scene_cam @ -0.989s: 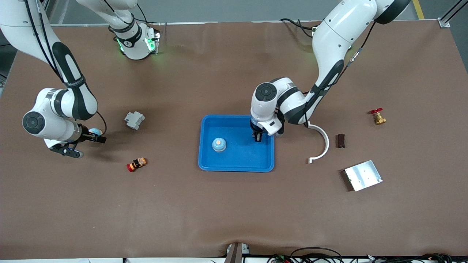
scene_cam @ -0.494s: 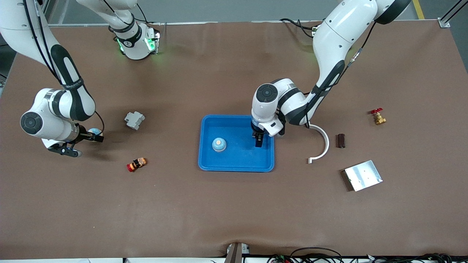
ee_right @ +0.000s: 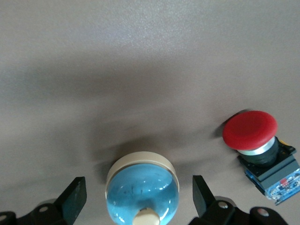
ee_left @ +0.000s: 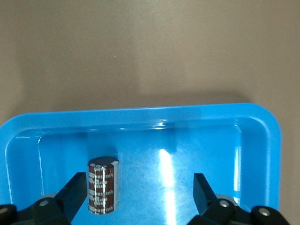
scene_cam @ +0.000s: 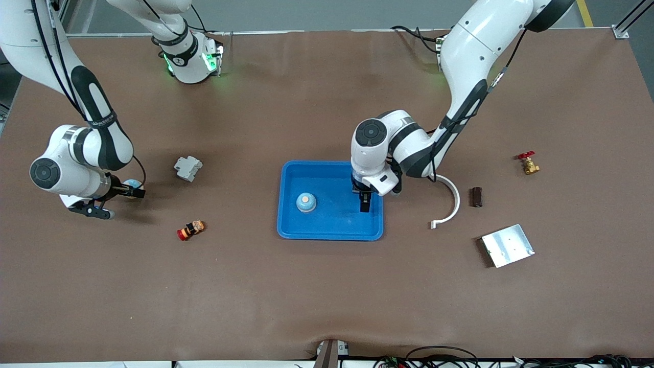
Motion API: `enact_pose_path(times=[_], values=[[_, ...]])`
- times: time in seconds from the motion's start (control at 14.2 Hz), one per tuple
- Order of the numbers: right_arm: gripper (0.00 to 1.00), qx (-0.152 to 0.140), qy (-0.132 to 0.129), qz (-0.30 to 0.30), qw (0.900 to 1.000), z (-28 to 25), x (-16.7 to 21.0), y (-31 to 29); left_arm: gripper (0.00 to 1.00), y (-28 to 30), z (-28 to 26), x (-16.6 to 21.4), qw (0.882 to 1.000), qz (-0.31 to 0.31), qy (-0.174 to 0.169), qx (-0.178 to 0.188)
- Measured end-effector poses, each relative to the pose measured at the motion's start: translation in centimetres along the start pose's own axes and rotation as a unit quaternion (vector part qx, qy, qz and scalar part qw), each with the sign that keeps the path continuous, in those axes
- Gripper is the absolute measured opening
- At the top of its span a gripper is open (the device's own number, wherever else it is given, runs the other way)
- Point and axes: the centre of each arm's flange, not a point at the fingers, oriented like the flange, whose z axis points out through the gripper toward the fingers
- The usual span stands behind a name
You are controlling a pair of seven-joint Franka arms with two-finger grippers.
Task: Place electrolytic capacitor and blue bell in tray
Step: 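Release the capacitor with the left gripper while the right gripper grasps the bell, then carry the bell with the right gripper while the left gripper reaches the capacitor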
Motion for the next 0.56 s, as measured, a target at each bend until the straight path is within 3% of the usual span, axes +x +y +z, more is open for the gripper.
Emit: enact_pose_path(times=[0.35, 0.56], values=[[0.95, 0.000, -0.004, 0.000, 1.000, 0.5, 0.0, 0.1, 1.00, 0.5, -0.5, 1.4, 0.995, 0.096, 0.018, 0.017], [0.67, 0.000, -0.004, 0.000, 1.000, 0.3, 0.0, 0.1, 1.00, 1.7, -1.9, 3.2, 0.984, 0.175, 0.011, 0.035]])
